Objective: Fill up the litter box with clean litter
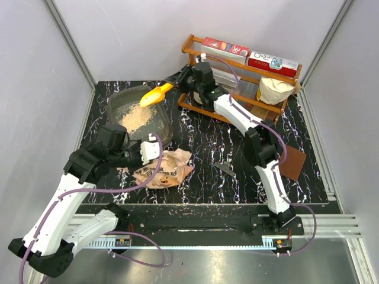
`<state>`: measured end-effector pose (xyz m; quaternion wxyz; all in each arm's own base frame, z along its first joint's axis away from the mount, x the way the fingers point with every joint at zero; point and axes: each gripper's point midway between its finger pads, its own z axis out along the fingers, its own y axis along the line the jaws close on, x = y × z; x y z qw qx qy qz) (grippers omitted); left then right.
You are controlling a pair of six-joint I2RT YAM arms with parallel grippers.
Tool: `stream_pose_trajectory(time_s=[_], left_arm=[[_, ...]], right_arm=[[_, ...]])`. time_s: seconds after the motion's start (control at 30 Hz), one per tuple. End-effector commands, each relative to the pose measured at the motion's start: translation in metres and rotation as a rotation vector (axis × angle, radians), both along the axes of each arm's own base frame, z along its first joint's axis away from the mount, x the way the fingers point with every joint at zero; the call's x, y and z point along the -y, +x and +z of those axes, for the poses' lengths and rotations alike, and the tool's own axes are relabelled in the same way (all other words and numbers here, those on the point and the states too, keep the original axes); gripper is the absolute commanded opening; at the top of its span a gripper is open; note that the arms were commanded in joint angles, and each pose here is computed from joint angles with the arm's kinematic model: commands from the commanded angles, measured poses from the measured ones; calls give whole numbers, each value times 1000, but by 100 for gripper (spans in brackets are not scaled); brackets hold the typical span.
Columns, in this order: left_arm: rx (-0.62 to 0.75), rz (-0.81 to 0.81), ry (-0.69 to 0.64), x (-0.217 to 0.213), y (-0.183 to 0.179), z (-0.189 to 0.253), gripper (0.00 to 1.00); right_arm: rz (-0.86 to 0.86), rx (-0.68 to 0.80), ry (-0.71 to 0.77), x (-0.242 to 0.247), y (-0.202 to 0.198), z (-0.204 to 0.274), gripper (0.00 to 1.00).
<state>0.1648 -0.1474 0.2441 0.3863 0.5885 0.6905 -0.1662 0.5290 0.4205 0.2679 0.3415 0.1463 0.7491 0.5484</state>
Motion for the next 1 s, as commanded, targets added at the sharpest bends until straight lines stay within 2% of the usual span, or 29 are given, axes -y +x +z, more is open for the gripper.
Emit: stream_pose_trajectory(time_s=[0.0,0.07,0.17,0.27,0.47,0.67,0.73,0.87,0.97], left_arm=[[52,-21,-21,-1,-4,8,2],[57,-17,-29,0,-3,7,2],[84,-18,-38,1,-1,8,2],[106,-15,-40,-1,0,9,2],[115,-5,-51,-3,-4,10,2],[113,-2,-51,-3,-4,7,3],[117,2,-56,-4,-4,8,4],[119,7,-55,-5,-3,6,6],[118,13,-56,-6,-3,5,5]], right_arm=[[-139,288,-147,-13,25,45,0],[-142,377,-223,-22,31,37,0],[-136,592,-239,-41,24,58,0],[-81,726,-270,-60,12,57,0],[3,949,-326,-93,-16,59,0],[83,1135,-305,-119,-50,74,0],[130,1202,-303,-123,-63,77,0],[150,1431,-362,-121,-77,88,0],[142,1478,-390,-116,-78,90,0]])
